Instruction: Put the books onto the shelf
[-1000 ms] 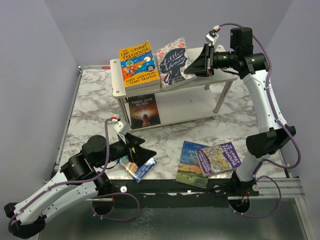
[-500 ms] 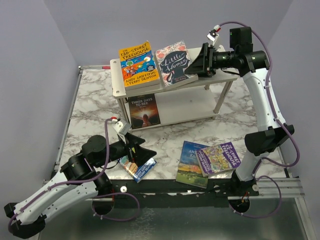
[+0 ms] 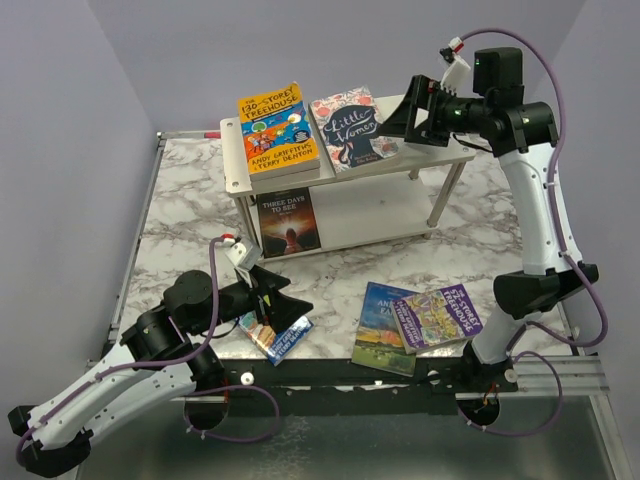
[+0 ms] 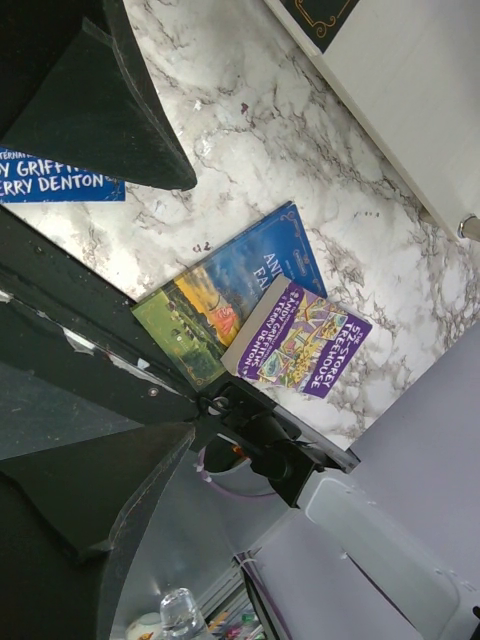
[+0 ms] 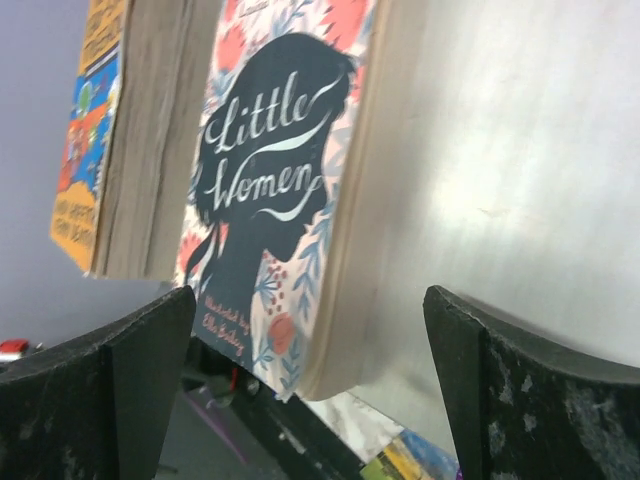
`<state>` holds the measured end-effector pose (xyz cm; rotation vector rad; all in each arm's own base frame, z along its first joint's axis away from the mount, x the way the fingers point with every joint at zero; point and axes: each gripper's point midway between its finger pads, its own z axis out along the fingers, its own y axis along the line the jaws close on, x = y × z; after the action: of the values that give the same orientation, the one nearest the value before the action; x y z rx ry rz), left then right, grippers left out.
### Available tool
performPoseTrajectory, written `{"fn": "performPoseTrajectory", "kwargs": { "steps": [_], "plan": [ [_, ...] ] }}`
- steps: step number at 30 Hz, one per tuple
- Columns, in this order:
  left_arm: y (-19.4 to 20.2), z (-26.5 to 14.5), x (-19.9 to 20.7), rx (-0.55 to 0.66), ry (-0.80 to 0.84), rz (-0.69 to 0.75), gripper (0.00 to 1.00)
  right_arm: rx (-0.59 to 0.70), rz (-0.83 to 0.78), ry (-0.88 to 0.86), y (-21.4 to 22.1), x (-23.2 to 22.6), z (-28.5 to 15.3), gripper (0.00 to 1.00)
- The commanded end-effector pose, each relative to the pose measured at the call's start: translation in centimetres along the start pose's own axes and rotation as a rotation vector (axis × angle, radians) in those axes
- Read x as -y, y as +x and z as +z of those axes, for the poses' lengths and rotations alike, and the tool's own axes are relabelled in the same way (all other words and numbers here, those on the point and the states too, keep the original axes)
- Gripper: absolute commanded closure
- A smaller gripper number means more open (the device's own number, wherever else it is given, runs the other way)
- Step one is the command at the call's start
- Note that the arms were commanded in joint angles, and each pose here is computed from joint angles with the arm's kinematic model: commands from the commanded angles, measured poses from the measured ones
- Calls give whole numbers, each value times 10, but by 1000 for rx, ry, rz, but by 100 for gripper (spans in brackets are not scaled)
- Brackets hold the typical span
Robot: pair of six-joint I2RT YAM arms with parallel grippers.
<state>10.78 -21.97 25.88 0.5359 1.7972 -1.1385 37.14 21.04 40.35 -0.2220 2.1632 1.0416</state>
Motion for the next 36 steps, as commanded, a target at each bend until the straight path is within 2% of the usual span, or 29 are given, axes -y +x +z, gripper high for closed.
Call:
{"fn": "performPoseTrajectory", "kwargs": {
  "steps": [1,7,25,36],
  "plan": [
    [1,1,3,4,24,10,1,113,-68,188,-18,20,-17,0],
    [1,1,2,6,20,10,1,124,-86,182,-21,24,-3,0],
    [2,3,0,-1,12,7,1,47,-121,98,9,-14,47,0],
    [2,2,0,4,10,7,1,48,-124,92,11,-17,58,0]
  ]
}}
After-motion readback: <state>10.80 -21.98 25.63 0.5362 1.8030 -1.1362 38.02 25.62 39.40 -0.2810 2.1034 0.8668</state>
